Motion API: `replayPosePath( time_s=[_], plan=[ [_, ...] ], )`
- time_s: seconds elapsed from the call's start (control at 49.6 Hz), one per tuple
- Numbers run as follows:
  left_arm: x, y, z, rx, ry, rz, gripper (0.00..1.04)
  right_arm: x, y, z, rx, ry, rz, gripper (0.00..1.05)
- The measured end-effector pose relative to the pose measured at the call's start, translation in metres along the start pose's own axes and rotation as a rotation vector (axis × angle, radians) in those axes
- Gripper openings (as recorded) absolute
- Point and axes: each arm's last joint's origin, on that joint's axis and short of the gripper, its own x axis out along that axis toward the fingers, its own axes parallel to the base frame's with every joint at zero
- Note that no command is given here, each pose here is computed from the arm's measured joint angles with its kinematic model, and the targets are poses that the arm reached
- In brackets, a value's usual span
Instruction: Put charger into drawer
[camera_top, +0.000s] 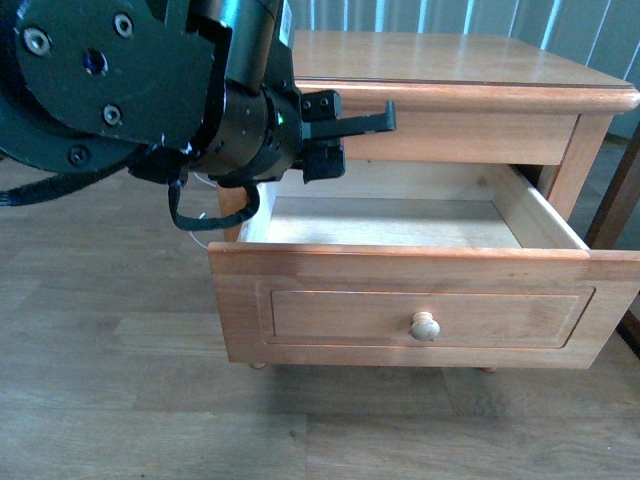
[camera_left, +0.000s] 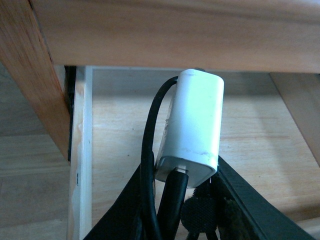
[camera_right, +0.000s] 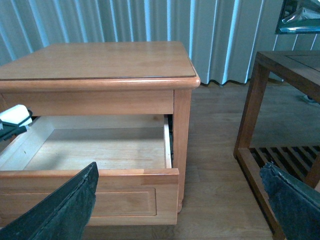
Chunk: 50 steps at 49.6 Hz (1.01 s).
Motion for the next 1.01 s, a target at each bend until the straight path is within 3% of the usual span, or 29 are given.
replayPosePath(
  time_s=[0.242, 0.524, 1.008],
  plan=[
    [0.034, -0.01, -0.025, -0.012, 0.075, 0.011, 0.28, 0.0, 0.0, 0.0, 0.0, 0.0, 0.0, 0.97],
    [0.068, -0.021, -0.031, -0.036, 0.099, 0.053, 0.28, 0.0, 0.0, 0.0, 0.0, 0.0, 0.0, 0.97],
    [0.067, -0.021, -0.027, -0.059, 0.059, 0.086, 0.99, 0.0, 0.0, 0.0, 0.0, 0.0, 0.0, 0.97]
  ],
)
